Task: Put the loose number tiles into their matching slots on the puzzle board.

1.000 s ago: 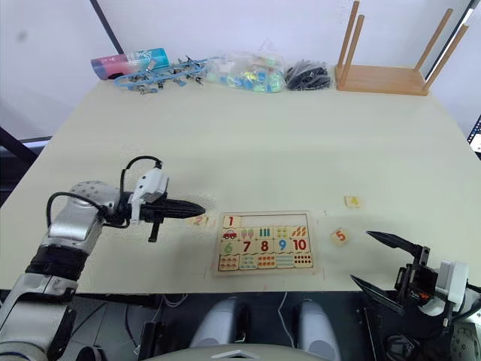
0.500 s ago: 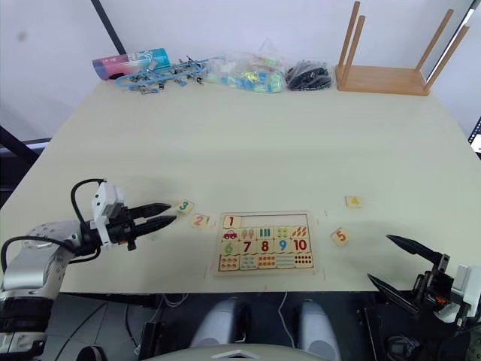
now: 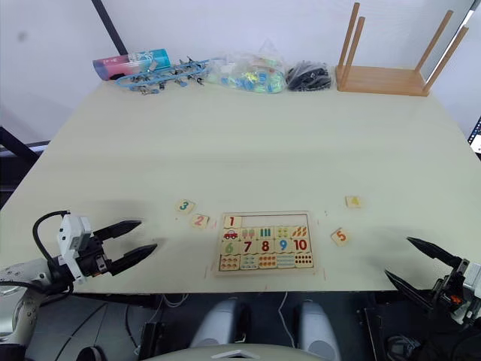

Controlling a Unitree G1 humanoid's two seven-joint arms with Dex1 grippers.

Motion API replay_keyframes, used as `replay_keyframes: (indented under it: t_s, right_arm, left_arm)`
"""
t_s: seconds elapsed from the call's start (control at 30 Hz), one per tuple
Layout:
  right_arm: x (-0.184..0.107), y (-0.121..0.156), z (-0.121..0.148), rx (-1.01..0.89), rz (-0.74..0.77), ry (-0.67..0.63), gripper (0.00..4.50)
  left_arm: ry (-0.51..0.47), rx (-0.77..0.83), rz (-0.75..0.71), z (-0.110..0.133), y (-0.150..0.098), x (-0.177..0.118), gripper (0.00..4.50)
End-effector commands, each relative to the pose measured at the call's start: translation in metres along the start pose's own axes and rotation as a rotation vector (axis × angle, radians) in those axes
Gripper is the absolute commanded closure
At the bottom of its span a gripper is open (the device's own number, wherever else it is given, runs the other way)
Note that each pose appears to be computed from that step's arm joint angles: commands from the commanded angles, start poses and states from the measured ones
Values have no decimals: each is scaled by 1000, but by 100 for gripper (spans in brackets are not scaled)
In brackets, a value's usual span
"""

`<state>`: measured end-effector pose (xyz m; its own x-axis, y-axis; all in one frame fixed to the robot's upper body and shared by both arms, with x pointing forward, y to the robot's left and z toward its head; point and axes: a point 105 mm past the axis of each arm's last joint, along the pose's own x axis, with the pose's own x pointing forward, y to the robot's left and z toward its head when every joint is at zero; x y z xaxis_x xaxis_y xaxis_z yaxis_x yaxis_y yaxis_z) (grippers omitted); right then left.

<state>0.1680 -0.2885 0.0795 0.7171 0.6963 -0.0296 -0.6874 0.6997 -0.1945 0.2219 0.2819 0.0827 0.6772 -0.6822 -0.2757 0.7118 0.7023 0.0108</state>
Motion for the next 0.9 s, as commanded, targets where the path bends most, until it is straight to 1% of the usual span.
replay_keyframes:
  t_s: [0.03, 0.9]
  right_arm:
    - [-6, -7, 3, -18, -23, 8, 0]
    - [-3, -7, 3, -19, 18, -1, 0]
  left_arm:
    - [-41, 50, 8, 12, 1, -5, 5]
    - [-31, 77, -40, 8, 1, -3, 5]
